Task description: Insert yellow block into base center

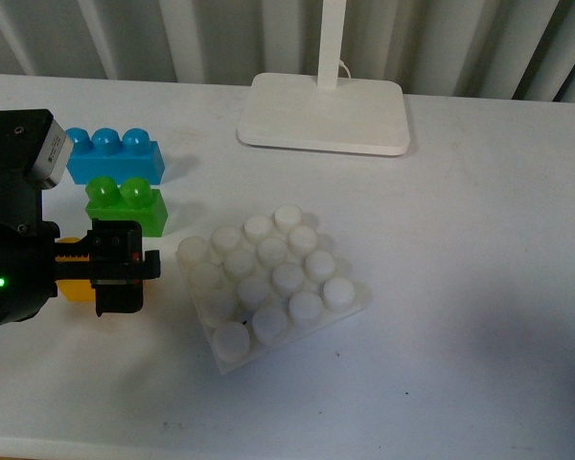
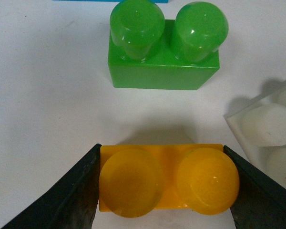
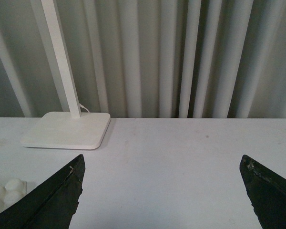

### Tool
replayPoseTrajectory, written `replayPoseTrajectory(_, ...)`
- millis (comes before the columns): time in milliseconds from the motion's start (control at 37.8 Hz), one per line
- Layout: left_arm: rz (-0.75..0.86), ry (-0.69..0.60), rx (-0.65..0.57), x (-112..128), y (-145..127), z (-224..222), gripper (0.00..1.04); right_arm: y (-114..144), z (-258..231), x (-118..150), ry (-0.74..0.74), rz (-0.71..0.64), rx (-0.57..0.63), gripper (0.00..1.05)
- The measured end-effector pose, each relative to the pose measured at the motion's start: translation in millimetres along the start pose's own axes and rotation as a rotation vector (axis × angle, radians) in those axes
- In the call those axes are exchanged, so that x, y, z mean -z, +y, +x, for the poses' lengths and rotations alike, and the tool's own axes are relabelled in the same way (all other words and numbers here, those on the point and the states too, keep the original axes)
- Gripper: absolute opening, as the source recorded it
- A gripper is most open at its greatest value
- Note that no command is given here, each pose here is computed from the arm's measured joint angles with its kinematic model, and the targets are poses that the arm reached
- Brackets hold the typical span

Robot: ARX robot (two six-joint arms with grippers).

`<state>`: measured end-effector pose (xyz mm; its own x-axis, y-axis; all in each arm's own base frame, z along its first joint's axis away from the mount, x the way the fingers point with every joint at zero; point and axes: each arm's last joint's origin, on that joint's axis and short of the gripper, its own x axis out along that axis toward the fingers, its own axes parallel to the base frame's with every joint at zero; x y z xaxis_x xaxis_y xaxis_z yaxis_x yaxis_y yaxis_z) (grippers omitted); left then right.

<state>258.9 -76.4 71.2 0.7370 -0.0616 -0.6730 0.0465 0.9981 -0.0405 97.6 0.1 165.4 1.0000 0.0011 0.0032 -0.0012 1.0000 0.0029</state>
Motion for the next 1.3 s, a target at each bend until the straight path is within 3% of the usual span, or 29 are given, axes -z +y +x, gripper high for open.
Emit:
replayPoseTrajectory(79,-0.001,0.002,-0.006,0,-1,0,0.65,0,0,0,0.0,0.0,0.0,0.95)
replayPoseTrajectory(502,-0.03,0.017,-0.063,-17,-20,-26,0.65,0,0,0,0.0,0.0,0.0,0.95)
replayPoseTrajectory(899,-0.069,-0.017,0.059,-39,-79,-54,0.65,0,0,0,0.0,0.0,0.0,0.95)
replayPoseTrajectory(1296,-0.064,0.023,0.053,-44,-114,-49,0.65,0,0,0,0.0,0.0,0.0,0.95)
